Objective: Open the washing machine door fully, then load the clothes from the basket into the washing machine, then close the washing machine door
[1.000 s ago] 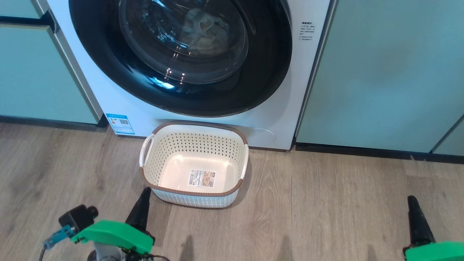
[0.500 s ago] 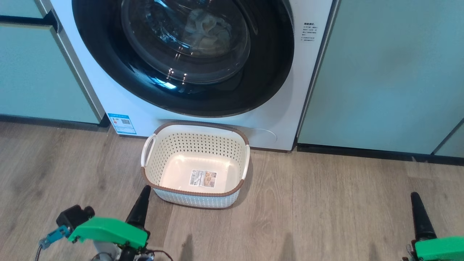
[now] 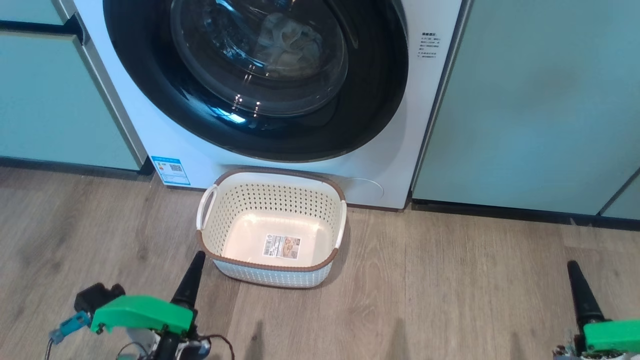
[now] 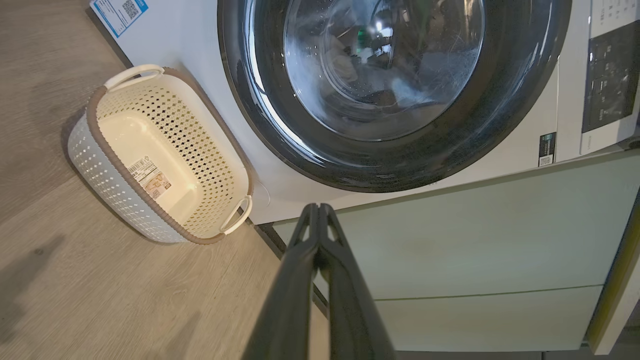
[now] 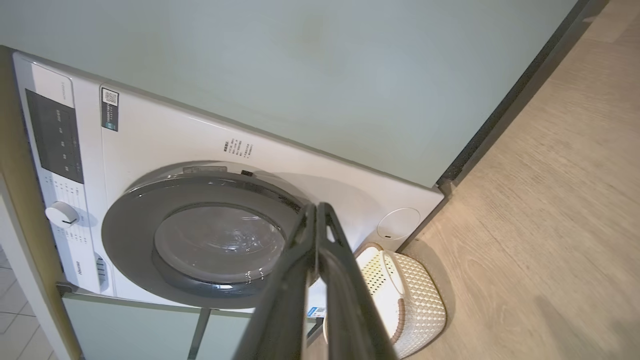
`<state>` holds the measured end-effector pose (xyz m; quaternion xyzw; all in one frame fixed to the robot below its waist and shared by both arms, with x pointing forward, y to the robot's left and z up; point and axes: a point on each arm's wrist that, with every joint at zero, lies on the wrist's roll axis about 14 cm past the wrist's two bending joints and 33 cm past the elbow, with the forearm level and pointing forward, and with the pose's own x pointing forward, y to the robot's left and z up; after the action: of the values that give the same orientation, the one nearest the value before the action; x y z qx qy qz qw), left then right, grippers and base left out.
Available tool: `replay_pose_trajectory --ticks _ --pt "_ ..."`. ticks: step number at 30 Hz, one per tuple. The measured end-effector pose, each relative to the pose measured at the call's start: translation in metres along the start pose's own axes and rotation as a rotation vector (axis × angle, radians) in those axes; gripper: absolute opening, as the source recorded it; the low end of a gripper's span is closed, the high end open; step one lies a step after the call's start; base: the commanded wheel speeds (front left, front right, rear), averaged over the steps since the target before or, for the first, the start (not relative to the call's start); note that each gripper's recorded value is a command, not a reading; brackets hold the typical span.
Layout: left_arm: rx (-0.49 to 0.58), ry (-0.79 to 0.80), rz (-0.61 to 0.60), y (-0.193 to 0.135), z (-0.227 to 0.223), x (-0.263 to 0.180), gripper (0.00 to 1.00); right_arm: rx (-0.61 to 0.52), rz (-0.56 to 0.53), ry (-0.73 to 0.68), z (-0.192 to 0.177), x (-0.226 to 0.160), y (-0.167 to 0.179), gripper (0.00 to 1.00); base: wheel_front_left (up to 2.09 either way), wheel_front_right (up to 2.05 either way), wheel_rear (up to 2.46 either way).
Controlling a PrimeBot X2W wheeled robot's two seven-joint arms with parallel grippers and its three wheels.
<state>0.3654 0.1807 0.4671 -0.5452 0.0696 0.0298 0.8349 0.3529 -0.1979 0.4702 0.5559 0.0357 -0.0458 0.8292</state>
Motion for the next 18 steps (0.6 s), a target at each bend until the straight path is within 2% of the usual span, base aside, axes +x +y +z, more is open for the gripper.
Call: replay_pose_trajectory --ticks 18 --pt "-0.190 0.004 -0.018 -0.0025 0.0025 0.0034 0.00 0.188 0.006 -0.003 0.0039 0.0098 0.0032 0.00 0.00 0.00 0.00"
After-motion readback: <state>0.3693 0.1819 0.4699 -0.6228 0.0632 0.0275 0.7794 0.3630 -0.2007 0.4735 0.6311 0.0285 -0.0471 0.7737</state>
